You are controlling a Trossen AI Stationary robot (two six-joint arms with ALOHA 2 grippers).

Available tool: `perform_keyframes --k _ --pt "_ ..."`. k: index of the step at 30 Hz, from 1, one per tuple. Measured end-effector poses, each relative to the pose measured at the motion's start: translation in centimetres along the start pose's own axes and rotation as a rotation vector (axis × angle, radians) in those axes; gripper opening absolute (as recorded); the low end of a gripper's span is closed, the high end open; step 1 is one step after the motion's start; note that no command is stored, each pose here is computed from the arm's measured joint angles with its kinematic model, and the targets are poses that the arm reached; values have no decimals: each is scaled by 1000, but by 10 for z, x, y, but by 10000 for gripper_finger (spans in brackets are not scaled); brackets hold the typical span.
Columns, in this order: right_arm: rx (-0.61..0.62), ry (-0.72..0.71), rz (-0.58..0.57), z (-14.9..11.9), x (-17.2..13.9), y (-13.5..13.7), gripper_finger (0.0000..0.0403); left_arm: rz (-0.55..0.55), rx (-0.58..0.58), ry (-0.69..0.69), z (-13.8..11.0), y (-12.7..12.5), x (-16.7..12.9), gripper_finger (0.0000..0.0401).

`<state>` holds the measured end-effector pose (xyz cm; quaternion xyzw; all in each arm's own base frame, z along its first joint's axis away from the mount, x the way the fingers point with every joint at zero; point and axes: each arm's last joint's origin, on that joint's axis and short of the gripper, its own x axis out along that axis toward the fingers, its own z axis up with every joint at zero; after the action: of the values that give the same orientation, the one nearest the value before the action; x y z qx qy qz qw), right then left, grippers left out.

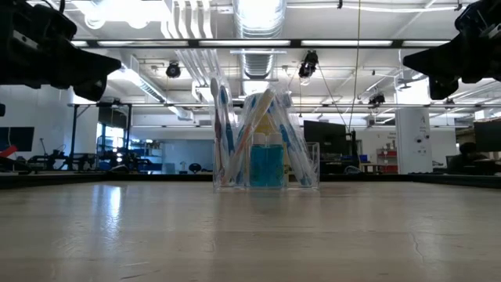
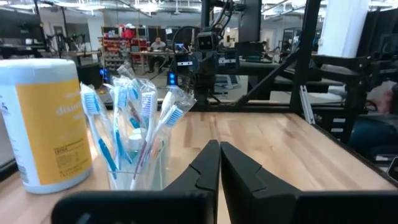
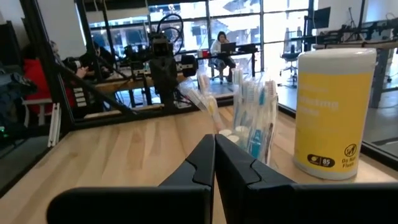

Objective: Pick & Place toothbrushing station
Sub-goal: Return to Home Position

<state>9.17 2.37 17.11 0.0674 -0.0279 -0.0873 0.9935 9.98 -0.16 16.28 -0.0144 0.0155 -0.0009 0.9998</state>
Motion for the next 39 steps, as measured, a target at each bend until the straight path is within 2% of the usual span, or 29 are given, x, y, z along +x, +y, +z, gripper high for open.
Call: perform_keyframes --k 4,39 --pt "1 -1 0 0 0 0 8 1 -33 -5 1 0 0 22" --pt "-12 0 2 0 0 0 8 4 -31 -8 2 0 0 19"
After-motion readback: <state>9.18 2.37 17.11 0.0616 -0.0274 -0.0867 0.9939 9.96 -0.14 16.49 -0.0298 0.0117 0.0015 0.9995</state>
